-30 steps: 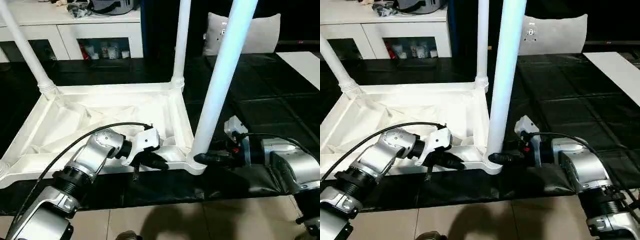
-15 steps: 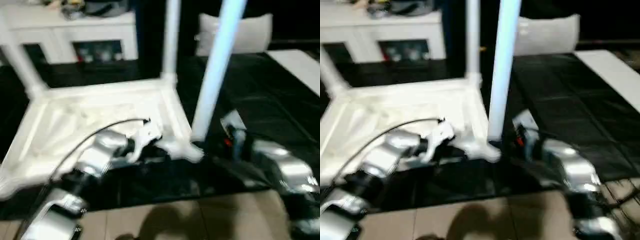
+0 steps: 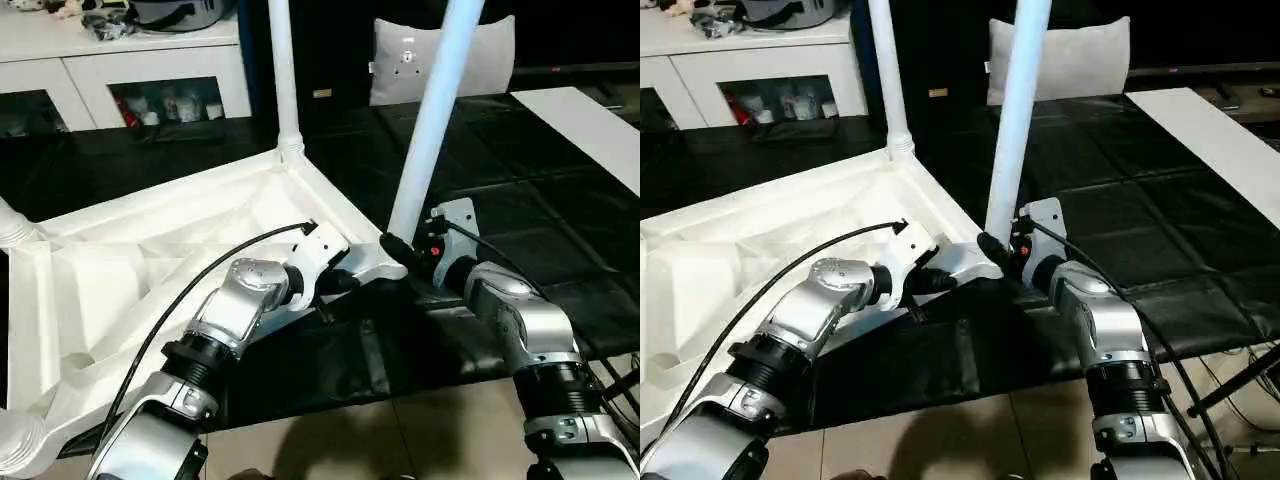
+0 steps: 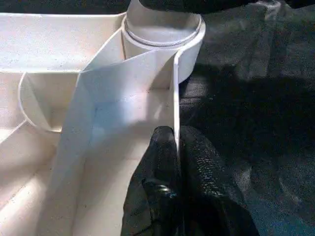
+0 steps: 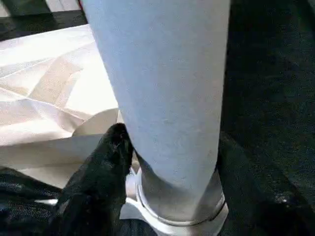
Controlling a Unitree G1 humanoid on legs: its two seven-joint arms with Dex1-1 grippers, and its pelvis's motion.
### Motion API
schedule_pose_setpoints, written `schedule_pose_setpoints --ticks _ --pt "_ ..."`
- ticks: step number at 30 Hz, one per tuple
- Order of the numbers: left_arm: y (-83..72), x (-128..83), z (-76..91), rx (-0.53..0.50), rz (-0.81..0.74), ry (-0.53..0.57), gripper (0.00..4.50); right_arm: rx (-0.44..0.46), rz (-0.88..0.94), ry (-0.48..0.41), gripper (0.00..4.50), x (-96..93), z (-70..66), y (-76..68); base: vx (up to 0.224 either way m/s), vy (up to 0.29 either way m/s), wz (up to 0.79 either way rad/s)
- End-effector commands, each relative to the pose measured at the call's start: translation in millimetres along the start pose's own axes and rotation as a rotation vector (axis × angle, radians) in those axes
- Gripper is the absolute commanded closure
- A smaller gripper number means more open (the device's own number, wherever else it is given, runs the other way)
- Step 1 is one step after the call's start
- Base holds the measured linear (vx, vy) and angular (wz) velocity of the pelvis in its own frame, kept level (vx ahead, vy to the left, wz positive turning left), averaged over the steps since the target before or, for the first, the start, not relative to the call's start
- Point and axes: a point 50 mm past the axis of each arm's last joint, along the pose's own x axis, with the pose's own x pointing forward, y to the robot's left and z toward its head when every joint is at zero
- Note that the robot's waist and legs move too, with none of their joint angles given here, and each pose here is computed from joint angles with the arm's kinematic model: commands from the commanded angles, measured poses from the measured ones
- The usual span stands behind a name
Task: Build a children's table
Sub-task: Rotate leg to tighten
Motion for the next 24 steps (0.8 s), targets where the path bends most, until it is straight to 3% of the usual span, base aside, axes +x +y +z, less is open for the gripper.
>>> schedule_pose_setpoints --ticks 1,9,15,24 --pt "-2.6 -6 10.5 0.070 -0.045 -0.061 4.50 -0.013 0.013 -0.004 1.23 -1.4 -1.5 1.7 0.000 0.000 0.00" --pt "-2.2 -13 2.4 0.139 -0.122 -0.035 4.50 -0.115 0.110 0.005 0.57 -12.9 -5.7 0.0 0.000 0.000 0.00" --pt "-1.7 -25 -5.7 0.239 -0.241 0.000 4.50 -0.188 0.346 0.008 0.46 -31.8 -3.2 7.1 0.000 0.000 0.00" --pt "-3.2 -38 -14.3 0.344 -0.390 0.069 4.50 -0.208 0.593 0.125 1.27 -54.1 -5.5 3.7 0.000 0.000 0.00"
